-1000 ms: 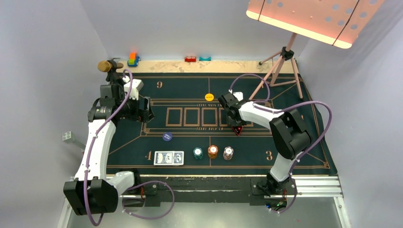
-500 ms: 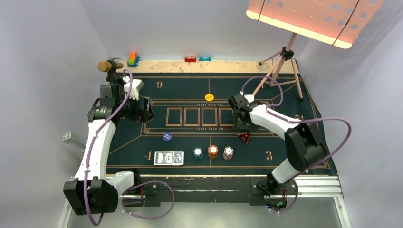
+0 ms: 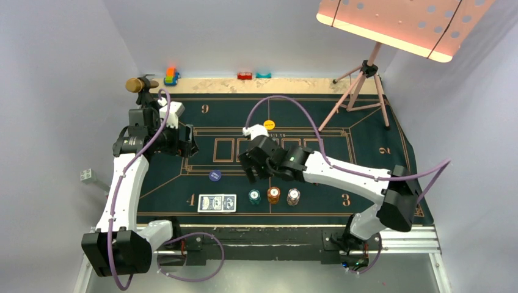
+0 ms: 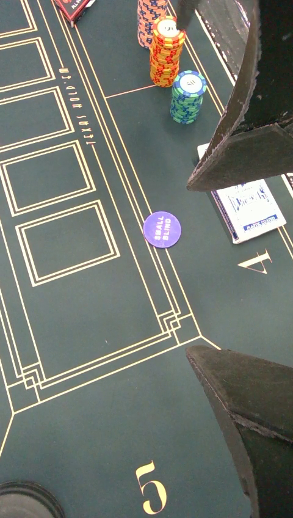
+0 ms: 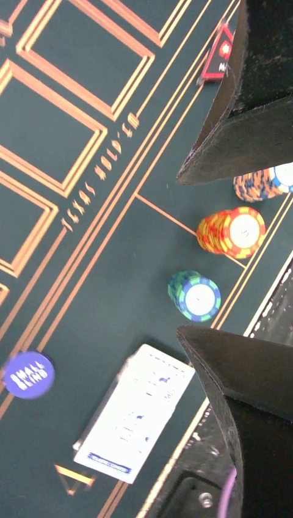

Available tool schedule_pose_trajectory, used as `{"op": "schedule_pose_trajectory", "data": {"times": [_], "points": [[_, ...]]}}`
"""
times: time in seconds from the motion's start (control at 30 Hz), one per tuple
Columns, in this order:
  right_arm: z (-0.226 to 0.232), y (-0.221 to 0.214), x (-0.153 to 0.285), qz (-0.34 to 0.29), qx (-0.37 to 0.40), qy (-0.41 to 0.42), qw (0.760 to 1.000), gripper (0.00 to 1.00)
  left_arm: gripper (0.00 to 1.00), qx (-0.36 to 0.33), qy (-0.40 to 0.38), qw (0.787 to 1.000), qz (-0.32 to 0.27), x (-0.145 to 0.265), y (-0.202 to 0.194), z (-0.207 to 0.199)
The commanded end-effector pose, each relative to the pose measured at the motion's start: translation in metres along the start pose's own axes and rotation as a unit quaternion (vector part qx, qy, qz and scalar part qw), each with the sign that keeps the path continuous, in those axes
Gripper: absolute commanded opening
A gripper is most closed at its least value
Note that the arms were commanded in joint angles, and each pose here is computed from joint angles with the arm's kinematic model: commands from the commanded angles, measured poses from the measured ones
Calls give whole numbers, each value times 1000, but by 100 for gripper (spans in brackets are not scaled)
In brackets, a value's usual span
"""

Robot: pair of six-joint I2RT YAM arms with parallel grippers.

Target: Distribute texas hold em gaming equipment

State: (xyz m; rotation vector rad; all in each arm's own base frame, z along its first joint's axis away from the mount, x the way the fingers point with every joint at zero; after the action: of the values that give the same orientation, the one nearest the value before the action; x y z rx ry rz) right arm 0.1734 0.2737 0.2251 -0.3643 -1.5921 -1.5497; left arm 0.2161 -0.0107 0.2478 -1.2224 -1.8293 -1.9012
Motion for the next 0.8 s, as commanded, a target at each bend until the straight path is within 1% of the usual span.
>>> {"op": "schedule_pose_trajectory", "data": {"times": [0.0, 0.17, 0.43, 0.57, 0.77], "points": [[22, -21, -9, 30, 40, 46, 998, 88, 100, -6, -4, 1000, -14, 2, 3, 0], [35, -36, -21, 56, 59, 67, 994, 88, 100, -6, -2, 1000, -14, 1, 2, 0], [47, -63, -44, 96, 84, 79, 989, 82, 100, -5, -1, 1000, -16, 1, 1, 0], [45, -77, -51, 112, 100, 72, 986, 80, 100, -6, 0, 1000, -17, 1, 2, 0], [39, -85, -52, 118, 110, 62, 985, 75, 100, -7, 0, 1000, -17, 1, 2, 0]]}}
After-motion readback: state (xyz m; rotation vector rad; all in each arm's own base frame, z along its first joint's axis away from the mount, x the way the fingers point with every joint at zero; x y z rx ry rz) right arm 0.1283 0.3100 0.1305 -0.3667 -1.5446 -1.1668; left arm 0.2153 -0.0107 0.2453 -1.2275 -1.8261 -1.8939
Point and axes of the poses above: each gripper's point midway between its finger pads, its own x axis back along the fingers, its own z axis along the line the jaws close on, y = z × x, the point moved 9 cm from there along x, back along the fingers, and after that the axes turned 7 degrees about -x, right-handed, at the moved point
